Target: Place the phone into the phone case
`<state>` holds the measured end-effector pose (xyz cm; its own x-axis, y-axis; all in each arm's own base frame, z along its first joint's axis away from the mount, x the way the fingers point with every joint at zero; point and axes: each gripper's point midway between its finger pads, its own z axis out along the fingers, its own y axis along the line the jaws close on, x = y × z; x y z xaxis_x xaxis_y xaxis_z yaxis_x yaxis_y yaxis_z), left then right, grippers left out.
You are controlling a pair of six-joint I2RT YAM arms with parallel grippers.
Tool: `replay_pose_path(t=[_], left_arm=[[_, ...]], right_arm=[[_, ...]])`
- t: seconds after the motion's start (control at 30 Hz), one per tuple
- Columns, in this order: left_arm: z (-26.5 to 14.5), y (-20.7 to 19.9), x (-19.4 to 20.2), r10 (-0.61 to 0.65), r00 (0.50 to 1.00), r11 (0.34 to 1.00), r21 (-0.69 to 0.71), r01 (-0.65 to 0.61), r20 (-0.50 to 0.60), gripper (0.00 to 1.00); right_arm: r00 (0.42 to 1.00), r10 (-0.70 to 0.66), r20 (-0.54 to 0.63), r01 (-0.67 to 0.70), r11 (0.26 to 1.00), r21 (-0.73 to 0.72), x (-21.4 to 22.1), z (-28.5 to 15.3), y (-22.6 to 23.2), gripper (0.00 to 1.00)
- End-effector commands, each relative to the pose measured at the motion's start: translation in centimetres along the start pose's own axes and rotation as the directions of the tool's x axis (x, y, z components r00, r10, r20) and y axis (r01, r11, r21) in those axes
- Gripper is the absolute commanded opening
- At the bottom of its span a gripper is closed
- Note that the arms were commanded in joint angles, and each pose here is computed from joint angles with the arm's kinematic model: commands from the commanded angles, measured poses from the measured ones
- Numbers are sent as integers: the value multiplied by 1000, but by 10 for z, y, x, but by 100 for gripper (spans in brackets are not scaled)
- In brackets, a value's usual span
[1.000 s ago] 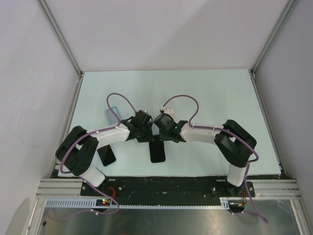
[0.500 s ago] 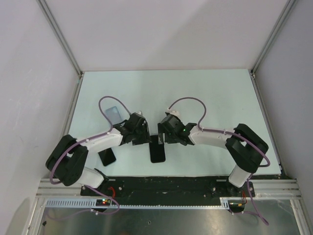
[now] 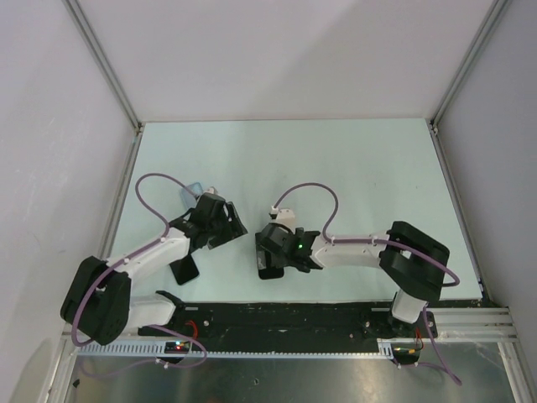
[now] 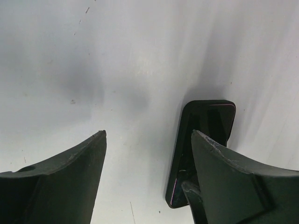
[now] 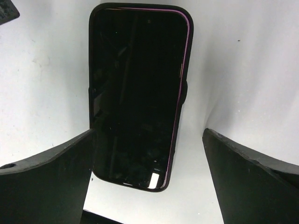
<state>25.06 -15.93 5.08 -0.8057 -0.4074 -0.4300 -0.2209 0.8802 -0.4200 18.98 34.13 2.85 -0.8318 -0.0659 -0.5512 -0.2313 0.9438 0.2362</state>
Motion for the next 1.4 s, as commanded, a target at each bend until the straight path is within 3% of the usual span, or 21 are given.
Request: replay_pose_path(t=[0.0,0.43,0.5,0.63,0.73,1.03,1.23,1.37], left_arm=[[-2,1,-7,-25,999,1000,3,25,36,79],[4,2,-3,-22,1000,1000,0,22,17,82],[6,0,0,-20,1000,1000,12,20,2,81],[9,-8,8,-16,999,998,63,18,-41,79],[10,-16,17,-12,997,993,117,21,-77,77],[23,-40,40,-75,978,956,266,125,-193,71],[31,-47,46,-94,967,943,289,163,-236,66],[35,-49,51,-103,960,942,284,177,-259,56]], right_arm=[[999,1,45,-5,997,78,-4,7,5,99],[993,-113,-17,114,967,228,19,22,4,96],[991,-125,-42,131,965,227,25,24,3,86],[987,-138,-87,152,970,190,33,25,5,51],[989,-107,-103,118,987,108,35,24,6,42],[989,7,-146,-25,992,-121,36,20,10,38],[986,38,-160,-65,984,-163,37,20,8,37],[986,62,-158,-90,981,-175,34,20,7,37]])
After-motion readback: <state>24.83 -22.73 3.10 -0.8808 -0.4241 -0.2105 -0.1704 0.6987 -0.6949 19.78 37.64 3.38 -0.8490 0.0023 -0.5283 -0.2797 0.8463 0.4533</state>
